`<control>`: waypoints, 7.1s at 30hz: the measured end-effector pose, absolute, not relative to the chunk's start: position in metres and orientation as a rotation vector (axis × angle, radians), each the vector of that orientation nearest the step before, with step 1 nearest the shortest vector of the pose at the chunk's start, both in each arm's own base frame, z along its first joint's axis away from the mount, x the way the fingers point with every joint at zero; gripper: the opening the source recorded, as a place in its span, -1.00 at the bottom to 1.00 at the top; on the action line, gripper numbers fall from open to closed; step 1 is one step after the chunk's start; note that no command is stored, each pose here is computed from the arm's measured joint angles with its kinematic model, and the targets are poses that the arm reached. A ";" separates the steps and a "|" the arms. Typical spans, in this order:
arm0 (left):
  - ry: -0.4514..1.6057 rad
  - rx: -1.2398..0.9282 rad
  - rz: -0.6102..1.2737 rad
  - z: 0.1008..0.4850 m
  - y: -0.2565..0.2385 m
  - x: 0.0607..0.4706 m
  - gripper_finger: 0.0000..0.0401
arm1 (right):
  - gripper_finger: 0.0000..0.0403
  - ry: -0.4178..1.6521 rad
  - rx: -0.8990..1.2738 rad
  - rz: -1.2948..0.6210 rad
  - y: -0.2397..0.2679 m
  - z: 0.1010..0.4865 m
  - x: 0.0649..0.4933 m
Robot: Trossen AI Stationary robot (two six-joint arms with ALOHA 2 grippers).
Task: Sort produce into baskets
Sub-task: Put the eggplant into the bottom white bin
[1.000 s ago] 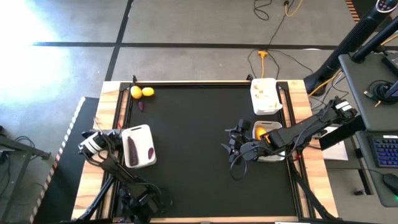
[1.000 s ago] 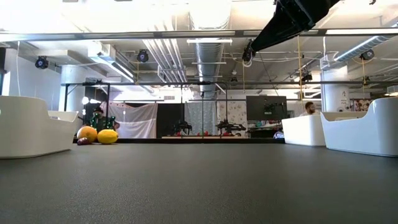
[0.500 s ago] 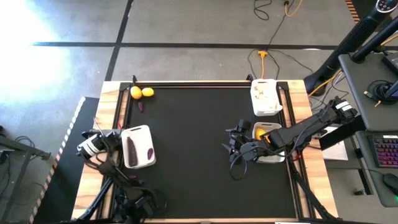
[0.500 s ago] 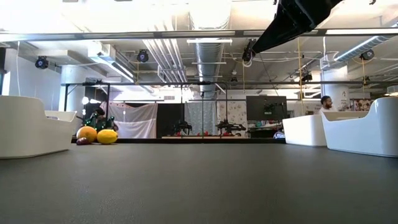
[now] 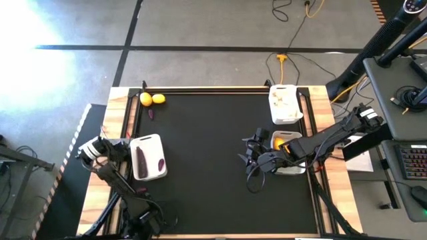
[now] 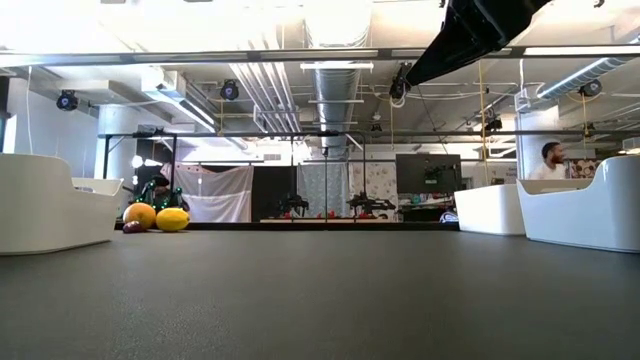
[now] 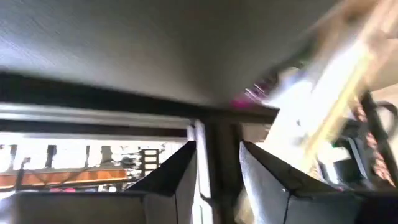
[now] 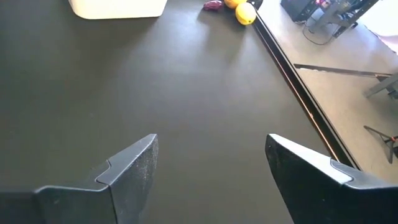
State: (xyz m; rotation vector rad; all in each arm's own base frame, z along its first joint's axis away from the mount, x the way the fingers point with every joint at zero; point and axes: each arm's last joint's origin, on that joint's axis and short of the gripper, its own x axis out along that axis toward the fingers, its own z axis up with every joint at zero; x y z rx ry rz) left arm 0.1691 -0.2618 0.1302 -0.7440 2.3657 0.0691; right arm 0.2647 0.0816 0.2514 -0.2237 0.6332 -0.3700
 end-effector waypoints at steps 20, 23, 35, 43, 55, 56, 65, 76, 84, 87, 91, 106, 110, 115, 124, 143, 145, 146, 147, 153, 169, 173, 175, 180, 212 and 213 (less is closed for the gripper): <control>2.346 -0.742 -0.307 0.118 -0.273 0.175 -0.58 | 0.43 0.634 -0.219 -0.372 0.082 0.251 0.265; 2.346 -0.732 -0.363 0.114 -0.271 0.174 -0.72 | 0.43 0.640 -0.222 -0.372 0.081 0.251 0.264; 2.105 -0.701 -0.382 0.156 -0.260 0.173 -0.99 | 0.43 0.606 -0.186 -0.378 0.082 0.270 0.269; 2.012 -0.758 -0.323 0.165 -0.241 0.160 -1.00 | 0.43 0.567 -0.068 -0.377 0.069 0.292 0.279; 1.995 -0.952 -0.417 0.129 -0.220 0.137 -1.00 | 0.43 0.581 0.008 -0.392 0.065 0.284 0.279; 2.002 -0.951 -0.411 0.127 -0.219 0.136 -1.00 | 0.43 0.583 0.008 -0.392 0.065 0.283 0.279; 2.027 -0.894 -0.364 0.104 -0.216 0.134 -1.00 | 0.43 0.598 0.004 -0.385 0.065 0.278 0.278; 1.989 -0.775 -0.343 0.098 -0.216 0.136 -1.00 | 0.43 0.720 -0.035 -0.288 0.079 0.245 0.304; 1.897 -0.708 -0.332 0.105 -0.214 0.141 -1.00 | 0.43 0.746 -0.117 -0.257 0.090 0.239 0.341; 1.891 -0.674 -0.322 0.107 -0.214 0.142 -1.00 | 0.43 0.764 -0.117 -0.189 0.096 0.235 0.355; 1.892 -0.661 -0.309 0.110 -0.217 0.142 -1.00 | 0.43 0.812 -0.111 -0.101 0.107 0.213 0.374; 1.899 -0.770 -0.373 0.152 -0.229 0.144 -1.00 | 0.43 0.884 -0.041 0.072 0.132 0.124 0.426; 1.929 -0.834 -0.421 0.142 -0.235 0.139 -1.00 | 0.43 0.893 -0.020 0.089 0.134 0.117 0.430; 1.928 -0.920 -0.475 0.131 -0.244 0.133 -1.00 | 0.43 0.892 -0.020 0.090 0.135 0.118 0.429; 1.944 -0.935 -0.496 0.113 -0.250 0.130 -1.00 | 0.43 0.897 -0.026 0.095 0.135 0.120 0.427; 2.027 -0.908 -0.471 0.098 -0.256 0.122 -1.00 | 0.43 0.938 -0.041 0.079 0.131 0.120 0.424; 2.028 -0.917 -0.453 0.099 -0.257 0.122 -1.00 | 0.43 0.939 -0.046 0.081 0.130 0.121 0.424; 2.028 -0.919 -0.451 0.100 -0.259 0.123 -1.00 | 0.43 0.939 -0.047 0.081 0.130 0.121 0.424; 2.024 -0.921 -0.447 0.101 -0.260 0.124 -1.00 | 0.43 0.939 -0.047 0.081 0.129 0.121 0.424; 2.050 -0.879 -0.252 0.103 -0.262 0.125 -1.00 | 0.43 0.941 -0.046 0.080 0.128 0.121 0.424; 1.935 -0.746 -0.054 0.141 -0.240 0.118 -1.00 | 0.43 0.939 -0.047 0.077 0.128 0.122 0.425; 1.879 -0.763 0.023 0.154 -0.230 0.116 -1.00 | 0.43 0.940 -0.036 0.073 0.128 0.122 0.425; 1.853 -0.776 0.032 0.159 -0.230 0.116 -1.00 | 0.43 0.941 -0.034 0.073 0.128 0.122 0.425; 1.841 -0.796 0.024 0.168 -0.240 0.120 -1.00 | 0.43 0.941 -0.033 0.075 0.128 0.122 0.425; 2.028 -1.263 0.458 0.151 -0.250 0.141 0.12 | 0.43 1.008 -0.267 0.292 0.117 0.118 0.420; 2.015 -1.274 0.465 0.147 -0.248 0.141 0.12 | 0.43 1.018 -0.275 0.291 0.117 0.118 0.419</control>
